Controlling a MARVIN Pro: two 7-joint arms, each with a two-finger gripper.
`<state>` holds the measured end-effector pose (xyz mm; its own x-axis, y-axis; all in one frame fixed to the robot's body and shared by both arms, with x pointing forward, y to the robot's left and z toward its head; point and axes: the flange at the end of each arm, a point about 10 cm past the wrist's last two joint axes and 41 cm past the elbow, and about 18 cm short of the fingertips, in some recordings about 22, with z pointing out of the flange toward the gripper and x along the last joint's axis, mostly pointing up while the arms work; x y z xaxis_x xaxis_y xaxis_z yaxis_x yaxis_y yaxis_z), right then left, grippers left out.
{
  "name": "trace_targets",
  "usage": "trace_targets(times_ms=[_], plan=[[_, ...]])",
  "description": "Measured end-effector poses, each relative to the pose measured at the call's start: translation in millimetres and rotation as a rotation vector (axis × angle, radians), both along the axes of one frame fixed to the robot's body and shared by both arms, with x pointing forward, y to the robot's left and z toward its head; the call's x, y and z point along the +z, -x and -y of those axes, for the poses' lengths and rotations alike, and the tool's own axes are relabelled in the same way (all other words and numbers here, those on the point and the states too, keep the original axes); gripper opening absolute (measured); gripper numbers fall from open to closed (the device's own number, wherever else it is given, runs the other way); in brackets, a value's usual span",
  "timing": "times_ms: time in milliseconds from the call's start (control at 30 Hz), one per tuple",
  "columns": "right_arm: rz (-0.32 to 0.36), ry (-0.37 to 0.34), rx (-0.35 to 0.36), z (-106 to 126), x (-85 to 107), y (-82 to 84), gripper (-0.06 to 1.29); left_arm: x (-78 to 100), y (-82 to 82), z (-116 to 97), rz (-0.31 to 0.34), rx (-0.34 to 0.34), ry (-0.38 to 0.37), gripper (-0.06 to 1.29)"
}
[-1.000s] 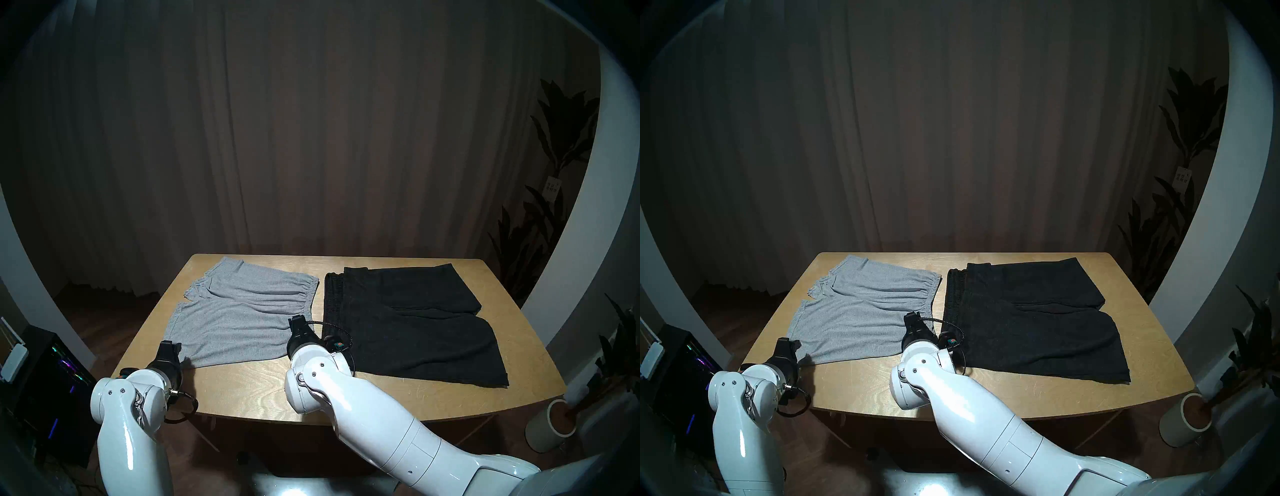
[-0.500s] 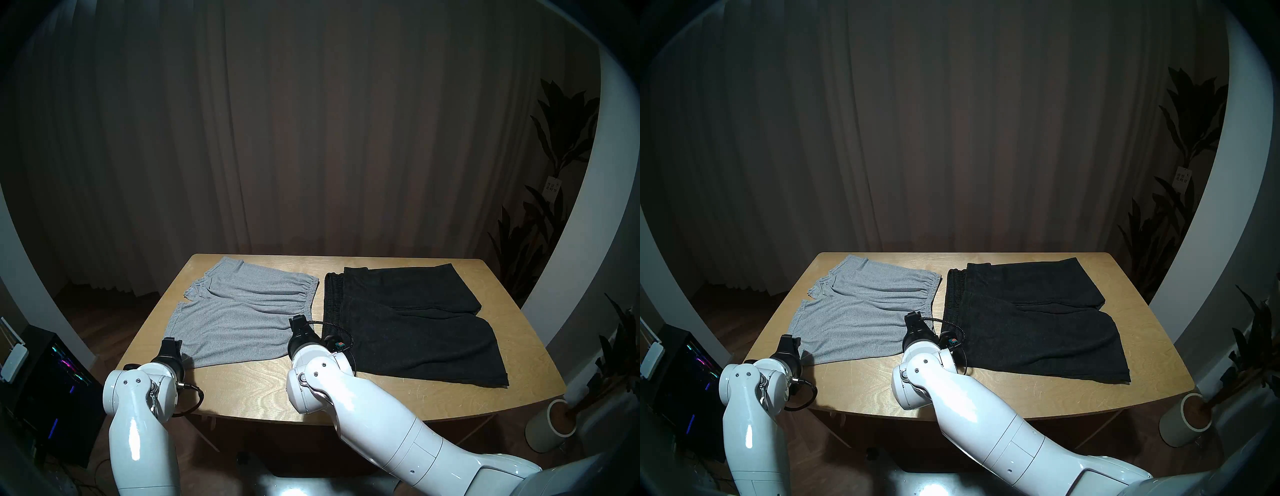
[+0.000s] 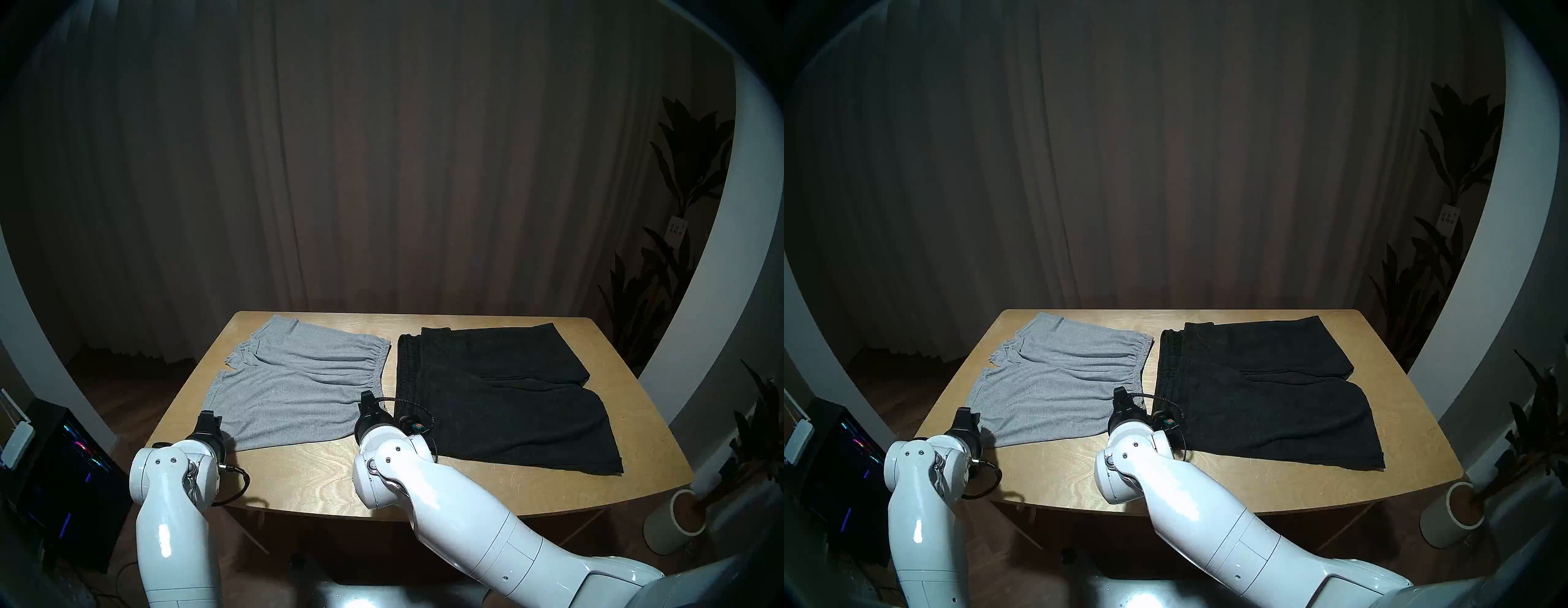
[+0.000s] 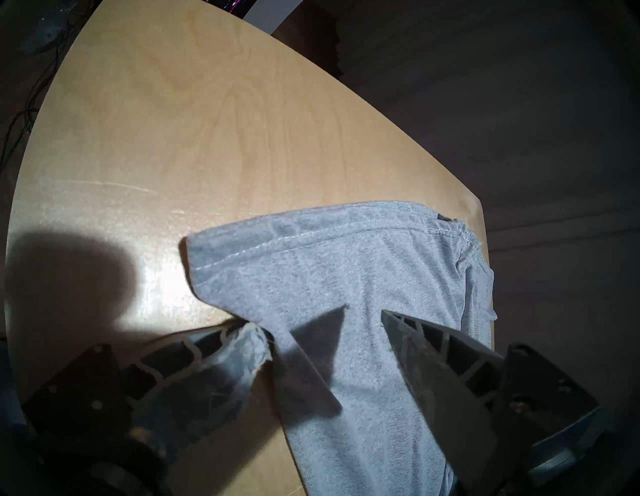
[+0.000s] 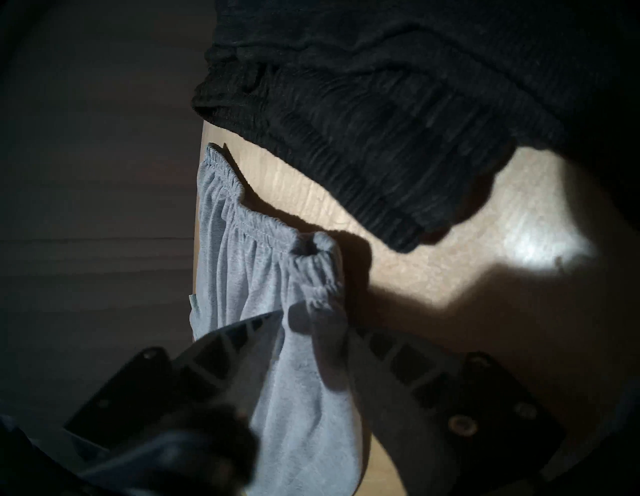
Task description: Fold pants twice and stack them
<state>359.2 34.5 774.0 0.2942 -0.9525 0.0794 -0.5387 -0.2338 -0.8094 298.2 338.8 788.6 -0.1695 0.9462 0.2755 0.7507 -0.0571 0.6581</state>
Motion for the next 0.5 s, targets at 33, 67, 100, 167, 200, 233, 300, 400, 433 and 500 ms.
trace_targets(times_ms=[33,67,100,167,200,233,300,400,433,500], plan=[[-0.002,-0.001,-0.001,0.1,0.0,-0.2,1.00,-1.8,0.6,-0.1,-0.004,0.001,0.002,1.11],[-0.003,-0.001,-0.002,0.1,0.0,-0.3,0.92,-2.8,0.9,-0.2,-0.007,0.001,0.003,1.10],[-0.005,-0.002,-0.003,0.2,0.0,-0.5,0.66,-5.5,1.7,0.0,-0.013,0.001,0.007,1.02],[-0.006,-0.002,-0.004,0.2,0.0,-0.7,0.60,-5.6,1.7,-0.1,-0.012,0.000,0.009,0.91],[-0.007,-0.003,-0.004,0.2,0.0,-0.8,0.49,-5.5,1.6,0.0,-0.010,-0.001,0.010,0.83],[-0.008,-0.003,-0.005,0.2,0.0,-0.9,0.41,-5.5,1.5,-0.1,-0.009,-0.001,0.011,0.78],[-0.009,-0.003,-0.005,0.2,0.1,-1.1,0.38,-5.4,1.5,-0.1,-0.008,-0.001,0.012,0.41],[-0.008,-0.004,-0.006,0.1,0.1,-1.1,0.37,-5.1,1.4,0.0,-0.007,-0.001,0.013,0.37],[-0.006,-0.004,-0.005,0.0,0.1,-1.0,0.32,-4.9,1.6,0.1,-0.006,-0.002,0.014,0.37],[-0.002,-0.004,-0.005,-0.1,0.0,-0.7,0.24,-3.9,1.8,1.0,-0.003,-0.003,0.015,0.36]])
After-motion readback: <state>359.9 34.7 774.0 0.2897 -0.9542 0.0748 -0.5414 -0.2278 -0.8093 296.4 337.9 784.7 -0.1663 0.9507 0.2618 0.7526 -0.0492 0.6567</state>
